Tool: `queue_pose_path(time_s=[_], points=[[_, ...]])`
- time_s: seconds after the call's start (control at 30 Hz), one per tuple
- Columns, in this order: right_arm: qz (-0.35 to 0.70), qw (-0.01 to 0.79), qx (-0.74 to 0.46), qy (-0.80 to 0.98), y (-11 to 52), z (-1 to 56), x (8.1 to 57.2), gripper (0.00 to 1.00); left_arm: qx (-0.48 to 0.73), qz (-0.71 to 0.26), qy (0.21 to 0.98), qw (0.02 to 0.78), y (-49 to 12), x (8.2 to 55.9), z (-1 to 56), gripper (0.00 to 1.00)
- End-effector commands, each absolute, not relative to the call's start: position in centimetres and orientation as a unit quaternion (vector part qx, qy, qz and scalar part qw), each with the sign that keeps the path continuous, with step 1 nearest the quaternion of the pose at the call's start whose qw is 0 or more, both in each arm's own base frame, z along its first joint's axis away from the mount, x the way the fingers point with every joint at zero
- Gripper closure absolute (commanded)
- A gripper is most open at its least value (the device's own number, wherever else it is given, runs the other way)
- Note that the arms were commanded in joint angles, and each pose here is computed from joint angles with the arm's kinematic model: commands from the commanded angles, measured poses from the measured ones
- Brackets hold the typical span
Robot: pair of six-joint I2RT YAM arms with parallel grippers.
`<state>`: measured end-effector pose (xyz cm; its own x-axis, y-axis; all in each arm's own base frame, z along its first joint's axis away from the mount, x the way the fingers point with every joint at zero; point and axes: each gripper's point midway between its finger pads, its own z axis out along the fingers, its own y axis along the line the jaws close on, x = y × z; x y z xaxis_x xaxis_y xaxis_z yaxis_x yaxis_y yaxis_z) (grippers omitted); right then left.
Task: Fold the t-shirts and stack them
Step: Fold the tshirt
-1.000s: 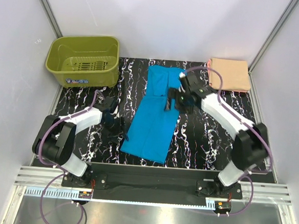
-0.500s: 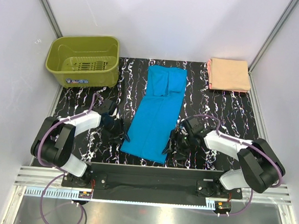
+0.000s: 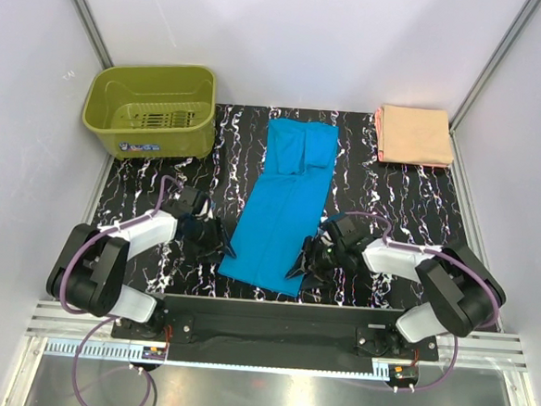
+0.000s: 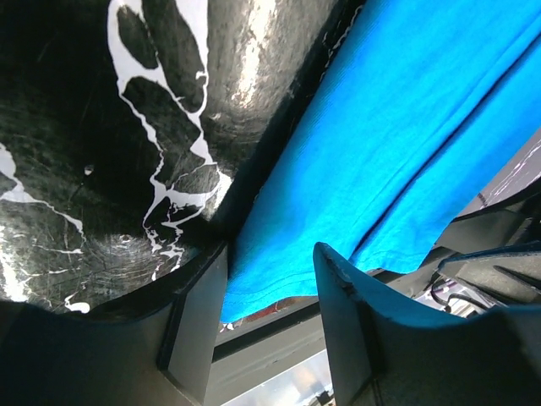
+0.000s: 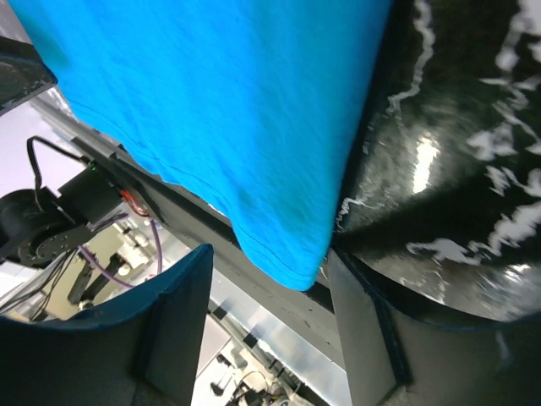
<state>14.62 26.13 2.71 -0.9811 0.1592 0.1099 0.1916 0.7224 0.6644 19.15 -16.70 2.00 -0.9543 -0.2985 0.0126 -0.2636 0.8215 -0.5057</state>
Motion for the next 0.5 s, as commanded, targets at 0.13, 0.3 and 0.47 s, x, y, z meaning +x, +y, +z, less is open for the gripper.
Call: queue_pose_path(time_s=[0.13,0.3,0.47], points=[[-0.336,0.044,-0.096,-0.936,25.9,0.7,13.2,0.41,-0.176,-0.162,0.971,-0.012,-13.3,15.1,-1.7,0.52],[-0.313,0.047,-0.097,-0.944,25.1,0.6,12.6,0.42,-0.189,-0.172,0.967,-0.018,-13.6,14.6,-1.9,0.59],[-0.301,0.049,-0.115,-0.946,24.3,0.1,12.1,0.51,-0.184,-0.179,0.966,-0.028,-14.4,13.7,-1.9,0.68]])
